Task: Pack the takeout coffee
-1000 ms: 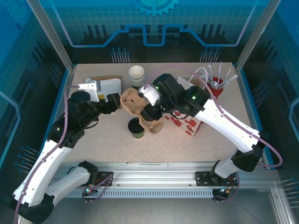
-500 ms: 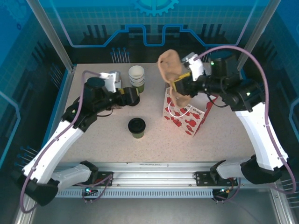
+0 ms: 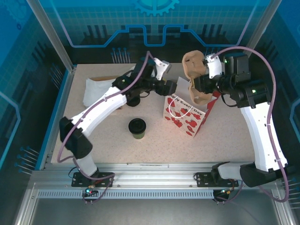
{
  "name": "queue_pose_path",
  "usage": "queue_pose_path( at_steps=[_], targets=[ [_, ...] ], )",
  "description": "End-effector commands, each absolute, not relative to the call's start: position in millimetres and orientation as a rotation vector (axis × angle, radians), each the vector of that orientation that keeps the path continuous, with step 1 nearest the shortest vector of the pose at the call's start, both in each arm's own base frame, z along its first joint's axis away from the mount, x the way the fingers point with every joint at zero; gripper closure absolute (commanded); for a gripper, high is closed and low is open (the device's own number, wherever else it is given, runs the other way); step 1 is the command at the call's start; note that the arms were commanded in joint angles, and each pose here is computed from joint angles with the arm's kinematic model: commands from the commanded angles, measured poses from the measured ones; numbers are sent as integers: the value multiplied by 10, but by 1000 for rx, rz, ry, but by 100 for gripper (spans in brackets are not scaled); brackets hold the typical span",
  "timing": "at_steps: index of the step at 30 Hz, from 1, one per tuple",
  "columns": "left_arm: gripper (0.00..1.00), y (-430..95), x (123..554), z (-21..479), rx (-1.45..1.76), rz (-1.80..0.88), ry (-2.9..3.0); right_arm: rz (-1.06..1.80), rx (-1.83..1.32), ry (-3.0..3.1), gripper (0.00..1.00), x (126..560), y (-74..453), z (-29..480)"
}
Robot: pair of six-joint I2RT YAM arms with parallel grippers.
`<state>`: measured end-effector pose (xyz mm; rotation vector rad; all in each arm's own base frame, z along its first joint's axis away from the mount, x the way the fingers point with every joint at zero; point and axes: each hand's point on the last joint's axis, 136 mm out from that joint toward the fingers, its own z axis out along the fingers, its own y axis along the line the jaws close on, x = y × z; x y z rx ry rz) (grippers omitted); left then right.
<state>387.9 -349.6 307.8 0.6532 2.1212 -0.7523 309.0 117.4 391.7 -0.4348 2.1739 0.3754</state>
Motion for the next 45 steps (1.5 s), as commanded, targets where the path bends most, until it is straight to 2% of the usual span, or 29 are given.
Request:
queue_pose_path(
  at_steps=[1,12,18,25,37,45],
  targets=[
    [29,-3614,3932,2970,794,-684,2144,354,-383,2152,65,3016,1037,3990],
    [50,-3788,4125,2830,829,-675,2204,361,-371,2152,65,3016,1008,3965],
    [65,-3768,4144,2800,822,-657,2214,402,-397,2124,65,3043,1087,4000],
    [78,-3758,4179,2792,790,-665,2224,457,-496,2052,66,3109,1273,4036],
    [92,-3672,4234,2892,725,-788,2230,536,-727,1953,67,3253,1558,3912],
    [100,-3634,4224,2907,729,-818,2231,555,-793,1944,67,3335,1548,3777]
  ],
)
